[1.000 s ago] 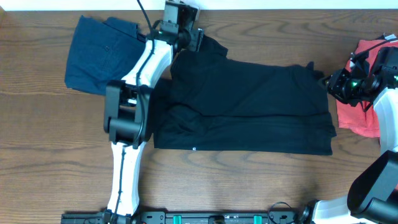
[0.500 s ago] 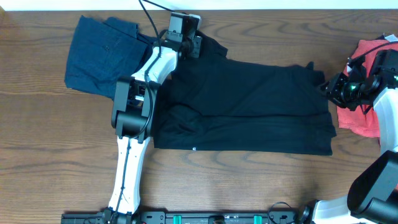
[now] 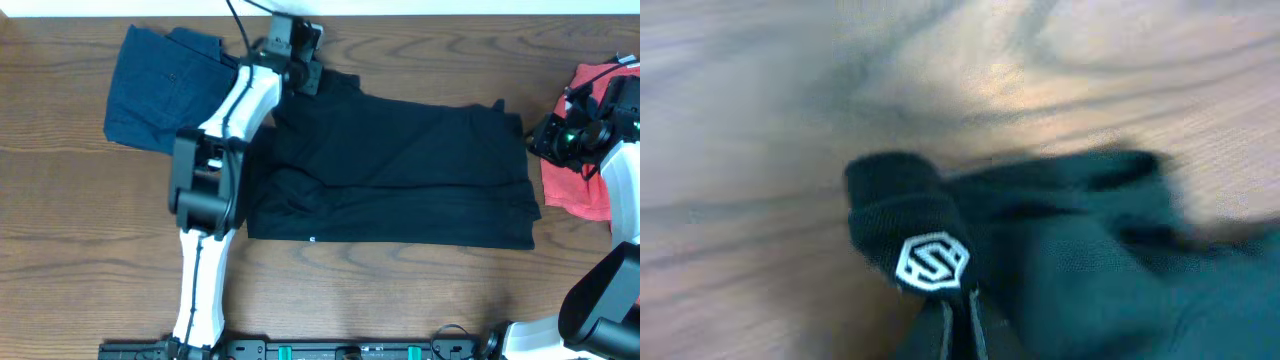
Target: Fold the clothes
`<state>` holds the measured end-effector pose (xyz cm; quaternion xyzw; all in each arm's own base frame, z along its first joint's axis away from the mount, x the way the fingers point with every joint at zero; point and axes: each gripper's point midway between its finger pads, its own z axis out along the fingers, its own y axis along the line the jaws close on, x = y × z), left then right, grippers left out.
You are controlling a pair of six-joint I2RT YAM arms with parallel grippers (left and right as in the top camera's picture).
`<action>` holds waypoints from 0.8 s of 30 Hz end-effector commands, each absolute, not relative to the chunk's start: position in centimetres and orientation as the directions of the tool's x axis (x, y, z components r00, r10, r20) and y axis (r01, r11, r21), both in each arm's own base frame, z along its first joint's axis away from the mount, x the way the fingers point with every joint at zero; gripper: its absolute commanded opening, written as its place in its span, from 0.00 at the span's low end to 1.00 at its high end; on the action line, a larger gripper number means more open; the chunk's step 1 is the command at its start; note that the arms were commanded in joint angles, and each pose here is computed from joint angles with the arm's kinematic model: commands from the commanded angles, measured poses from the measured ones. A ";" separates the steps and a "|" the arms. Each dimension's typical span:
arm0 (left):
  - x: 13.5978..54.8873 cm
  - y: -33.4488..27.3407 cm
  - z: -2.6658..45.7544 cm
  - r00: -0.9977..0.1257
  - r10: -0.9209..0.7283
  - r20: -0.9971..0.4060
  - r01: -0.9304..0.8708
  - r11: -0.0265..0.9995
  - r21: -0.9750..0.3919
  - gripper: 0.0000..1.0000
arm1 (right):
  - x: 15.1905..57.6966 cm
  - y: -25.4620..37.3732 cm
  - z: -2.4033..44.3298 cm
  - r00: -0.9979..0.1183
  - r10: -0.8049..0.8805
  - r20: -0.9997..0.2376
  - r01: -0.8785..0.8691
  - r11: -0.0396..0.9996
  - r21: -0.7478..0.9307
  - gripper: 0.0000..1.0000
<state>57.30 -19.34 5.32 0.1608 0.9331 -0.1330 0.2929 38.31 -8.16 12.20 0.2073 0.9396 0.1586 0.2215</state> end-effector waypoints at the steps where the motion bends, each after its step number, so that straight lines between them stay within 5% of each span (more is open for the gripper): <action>1: 56.3 -18.8 15.3 -0.694 0.228 -0.683 0.412 0.904 -0.117 0.06 | 39.4 -9.8 13.5 -0.789 0.420 -0.448 0.310 0.902 0.299 0.23; 8: 52.2 -17.8 16.7 -0.770 0.249 -0.588 0.398 0.907 -0.136 0.06 | 42.6 -10.9 13.1 -0.743 0.409 -0.530 0.290 0.910 0.296 0.23; 15: 49.9 -17.2 15.2 -0.829 0.266 -0.492 0.382 0.912 -0.152 0.06 | 46.2 -10.8 6.9 -0.741 0.456 -0.493 0.292 0.880 0.374 0.27; 18: 49.7 -17.1 15.1 -0.834 0.267 -0.483 0.381 0.912 -0.153 0.06 | 47.4 -9.9 3.9 -0.757 0.453 -0.472 0.259 0.870 0.420 0.41; 24: 49.5 -17.4 15.0 -0.835 0.273 -0.478 0.386 0.910 -0.154 0.06 | 49.4 -8.2 -0.3 -0.756 0.468 -0.458 0.227 0.843 0.487 0.50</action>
